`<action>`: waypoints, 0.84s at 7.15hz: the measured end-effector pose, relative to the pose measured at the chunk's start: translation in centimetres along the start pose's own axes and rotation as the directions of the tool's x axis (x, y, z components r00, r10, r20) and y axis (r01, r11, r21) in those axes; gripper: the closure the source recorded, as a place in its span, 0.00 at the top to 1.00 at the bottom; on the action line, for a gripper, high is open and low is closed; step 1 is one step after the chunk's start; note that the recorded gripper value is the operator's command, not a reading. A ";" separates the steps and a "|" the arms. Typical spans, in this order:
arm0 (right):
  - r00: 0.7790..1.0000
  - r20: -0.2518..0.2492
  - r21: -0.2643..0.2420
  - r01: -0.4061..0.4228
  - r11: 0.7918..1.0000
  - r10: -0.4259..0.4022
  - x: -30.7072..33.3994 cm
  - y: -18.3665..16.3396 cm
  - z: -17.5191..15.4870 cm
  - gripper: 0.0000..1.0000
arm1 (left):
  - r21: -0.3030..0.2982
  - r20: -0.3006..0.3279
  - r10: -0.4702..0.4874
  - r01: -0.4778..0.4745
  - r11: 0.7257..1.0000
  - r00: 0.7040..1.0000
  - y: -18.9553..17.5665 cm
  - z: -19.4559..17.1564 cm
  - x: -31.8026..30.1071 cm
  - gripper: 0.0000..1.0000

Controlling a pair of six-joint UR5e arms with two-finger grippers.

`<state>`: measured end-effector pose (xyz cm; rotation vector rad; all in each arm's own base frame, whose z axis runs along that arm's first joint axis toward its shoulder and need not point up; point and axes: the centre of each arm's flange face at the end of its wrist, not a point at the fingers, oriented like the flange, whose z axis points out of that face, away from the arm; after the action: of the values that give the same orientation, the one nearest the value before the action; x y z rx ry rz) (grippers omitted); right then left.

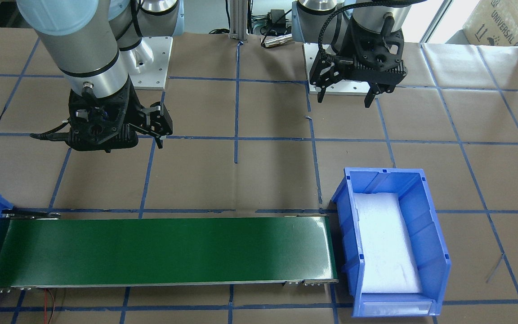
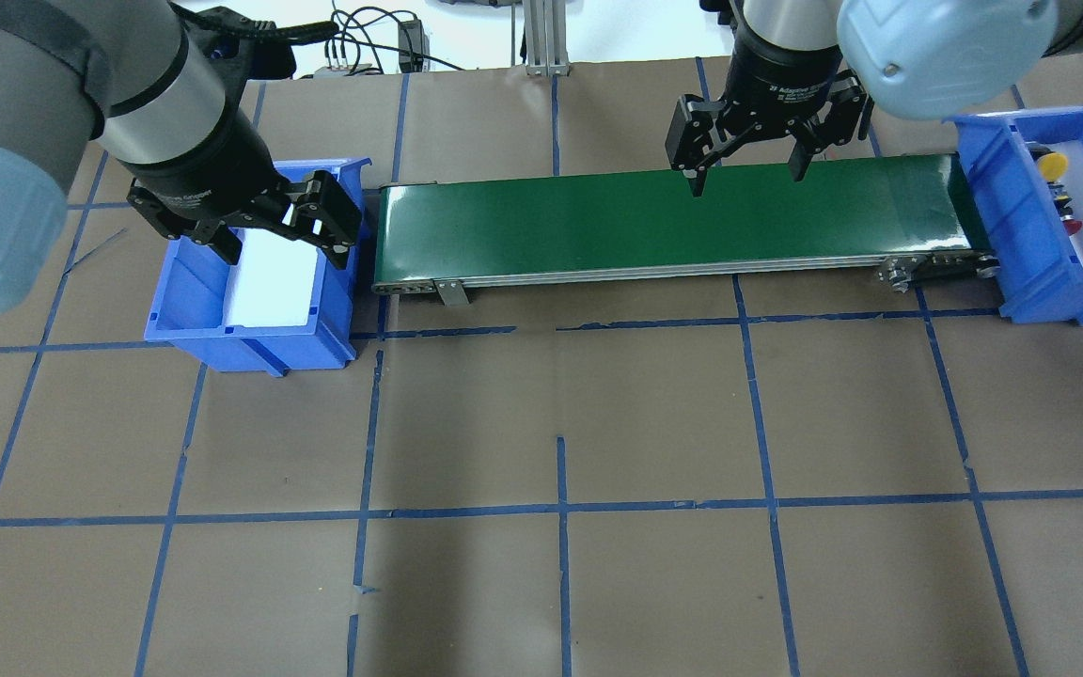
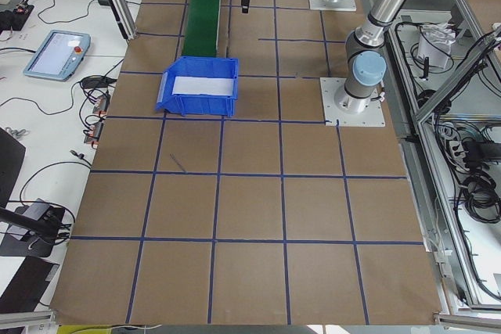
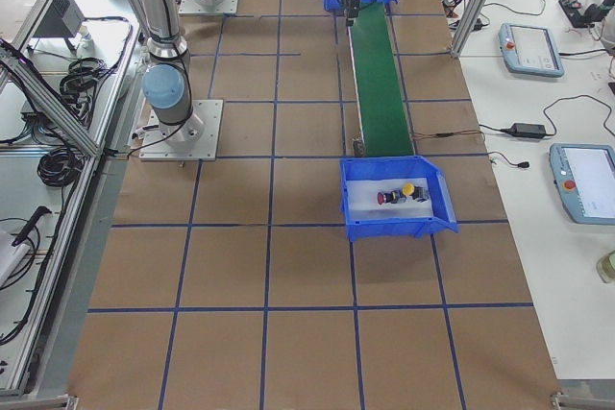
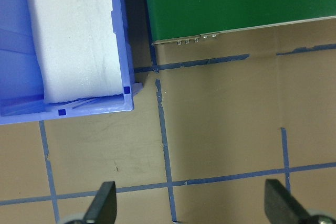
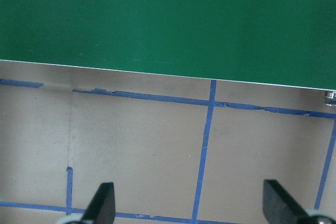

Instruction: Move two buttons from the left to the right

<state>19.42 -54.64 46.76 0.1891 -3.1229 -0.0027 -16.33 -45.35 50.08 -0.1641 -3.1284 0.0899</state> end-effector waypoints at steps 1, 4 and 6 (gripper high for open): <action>1.000 -0.001 0.000 -0.001 1.000 0.001 0.1 0.0 0.0 1.00 | 0.000 0.001 0.000 0.000 1.000 1.000 0.0 0.0 0.0 1.00; 1.000 0.000 -0.001 -0.002 1.000 0.002 0.1 0.0 0.0 1.00 | -0.001 0.002 0.000 0.000 1.000 1.000 0.2 0.0 0.0 1.00; 1.000 0.004 -0.002 -0.004 1.000 0.004 0.1 -0.1 0.1 1.00 | -0.002 0.002 -0.001 0.001 1.000 1.000 0.2 0.0 0.0 1.00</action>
<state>19.31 -54.73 46.68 0.1835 -3.1267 -0.0057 -16.27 -45.15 50.07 -0.1632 -3.1302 0.0864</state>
